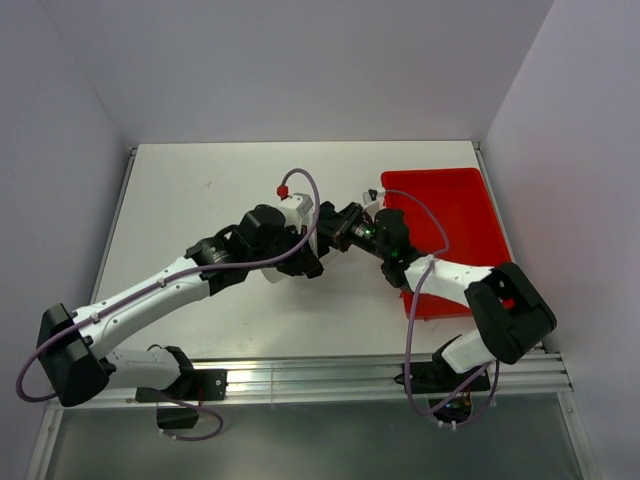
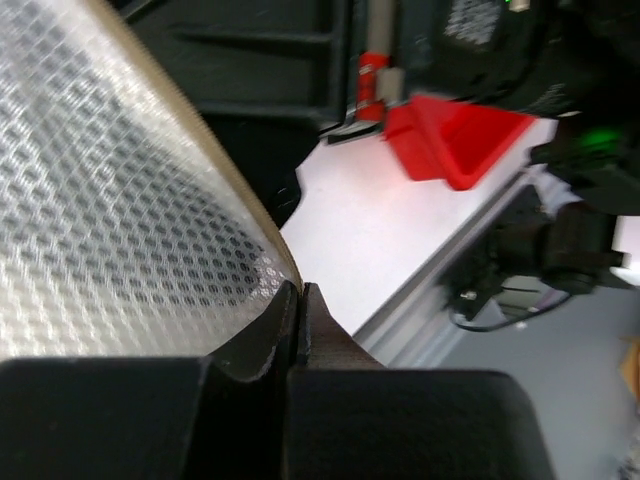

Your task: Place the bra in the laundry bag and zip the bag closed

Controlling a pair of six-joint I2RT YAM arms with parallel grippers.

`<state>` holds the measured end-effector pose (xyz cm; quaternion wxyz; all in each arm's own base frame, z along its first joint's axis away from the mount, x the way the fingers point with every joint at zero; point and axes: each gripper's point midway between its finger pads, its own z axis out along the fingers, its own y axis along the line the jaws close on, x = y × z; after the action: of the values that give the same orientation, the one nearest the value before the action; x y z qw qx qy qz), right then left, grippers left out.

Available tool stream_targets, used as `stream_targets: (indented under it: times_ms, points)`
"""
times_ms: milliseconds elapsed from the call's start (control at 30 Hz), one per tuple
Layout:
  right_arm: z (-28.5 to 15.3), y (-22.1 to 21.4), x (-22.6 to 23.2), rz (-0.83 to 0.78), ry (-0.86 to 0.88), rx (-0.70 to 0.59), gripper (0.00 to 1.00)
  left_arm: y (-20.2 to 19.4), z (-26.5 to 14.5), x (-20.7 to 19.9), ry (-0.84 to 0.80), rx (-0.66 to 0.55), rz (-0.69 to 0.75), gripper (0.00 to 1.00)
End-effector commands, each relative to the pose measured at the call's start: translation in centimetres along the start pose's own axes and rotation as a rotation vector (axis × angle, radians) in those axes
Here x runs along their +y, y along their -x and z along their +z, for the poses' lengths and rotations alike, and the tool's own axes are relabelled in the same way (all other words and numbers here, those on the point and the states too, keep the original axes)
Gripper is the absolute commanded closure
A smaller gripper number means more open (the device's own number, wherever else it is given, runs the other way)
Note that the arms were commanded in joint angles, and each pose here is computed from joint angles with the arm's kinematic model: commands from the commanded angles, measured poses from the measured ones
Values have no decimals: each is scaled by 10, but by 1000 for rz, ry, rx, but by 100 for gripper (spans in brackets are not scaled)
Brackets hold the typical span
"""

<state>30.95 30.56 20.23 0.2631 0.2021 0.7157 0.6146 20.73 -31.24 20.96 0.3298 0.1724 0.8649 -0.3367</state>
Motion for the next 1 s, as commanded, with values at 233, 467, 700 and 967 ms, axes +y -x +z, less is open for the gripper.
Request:
stream_targets:
  times_ms: [233, 467, 700, 967]
  points:
    - [-9, 4, 40, -82, 91, -104, 100, 39, -12, -84, -375, -76, 24, 100]
    - [-21, -15, 35, -106, 169, -40, 100, 78, -24, -79, -432, -181, 35, 100]
    - [-35, -43, 55, -201, 366, 93, 100, 99, -43, -45, -379, -205, 57, 100]
    - [-49, -70, 91, -192, 667, 289, 100, 90, -40, -44, -431, -154, 96, 100]
